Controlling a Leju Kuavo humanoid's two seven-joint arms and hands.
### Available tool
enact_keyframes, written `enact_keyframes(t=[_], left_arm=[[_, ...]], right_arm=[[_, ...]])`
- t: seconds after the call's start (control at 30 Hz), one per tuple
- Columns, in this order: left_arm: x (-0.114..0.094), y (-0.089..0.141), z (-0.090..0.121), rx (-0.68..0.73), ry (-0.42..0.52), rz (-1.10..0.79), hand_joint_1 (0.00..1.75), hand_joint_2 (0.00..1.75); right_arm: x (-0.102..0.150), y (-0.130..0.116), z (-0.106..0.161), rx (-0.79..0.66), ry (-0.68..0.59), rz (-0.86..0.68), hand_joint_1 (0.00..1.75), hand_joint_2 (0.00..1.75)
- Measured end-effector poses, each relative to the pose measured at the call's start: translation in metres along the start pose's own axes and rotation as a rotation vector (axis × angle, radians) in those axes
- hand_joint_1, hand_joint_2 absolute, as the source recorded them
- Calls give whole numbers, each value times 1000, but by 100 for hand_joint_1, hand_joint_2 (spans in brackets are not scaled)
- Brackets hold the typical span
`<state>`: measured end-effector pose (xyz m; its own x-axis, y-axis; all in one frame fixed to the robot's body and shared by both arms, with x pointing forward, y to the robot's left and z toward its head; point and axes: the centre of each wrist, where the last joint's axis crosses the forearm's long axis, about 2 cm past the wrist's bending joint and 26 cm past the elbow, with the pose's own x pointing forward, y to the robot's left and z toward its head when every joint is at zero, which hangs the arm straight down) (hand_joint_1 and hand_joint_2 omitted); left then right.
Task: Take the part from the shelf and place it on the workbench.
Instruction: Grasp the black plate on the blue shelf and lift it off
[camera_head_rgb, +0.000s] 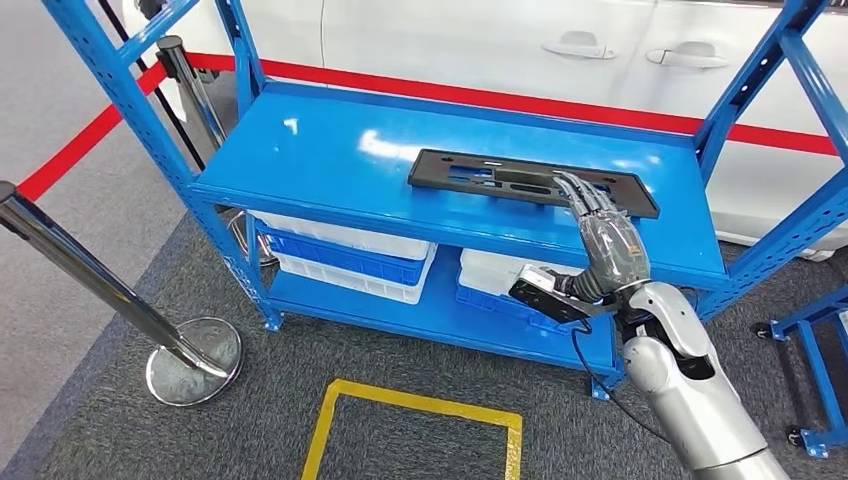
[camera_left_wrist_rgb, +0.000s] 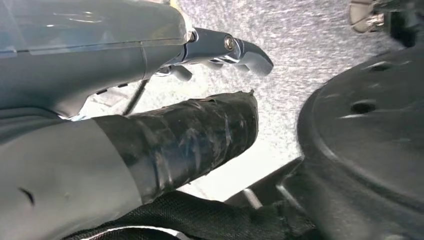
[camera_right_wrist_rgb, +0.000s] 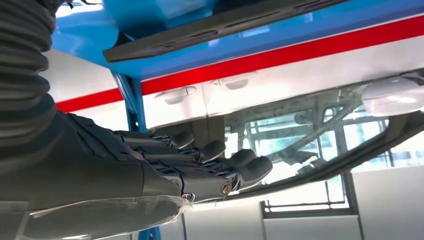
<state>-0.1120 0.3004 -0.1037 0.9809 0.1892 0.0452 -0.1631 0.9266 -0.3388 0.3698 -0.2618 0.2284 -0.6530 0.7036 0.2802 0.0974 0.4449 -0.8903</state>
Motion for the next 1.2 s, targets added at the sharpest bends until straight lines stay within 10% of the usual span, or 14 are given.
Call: enact_keyframes(t=[1.2], left_arm=[[-3, 15, 7, 0, -12, -53, 0, 0]], right_arm=[[-29, 19, 5, 94, 153, 41, 0, 175]])
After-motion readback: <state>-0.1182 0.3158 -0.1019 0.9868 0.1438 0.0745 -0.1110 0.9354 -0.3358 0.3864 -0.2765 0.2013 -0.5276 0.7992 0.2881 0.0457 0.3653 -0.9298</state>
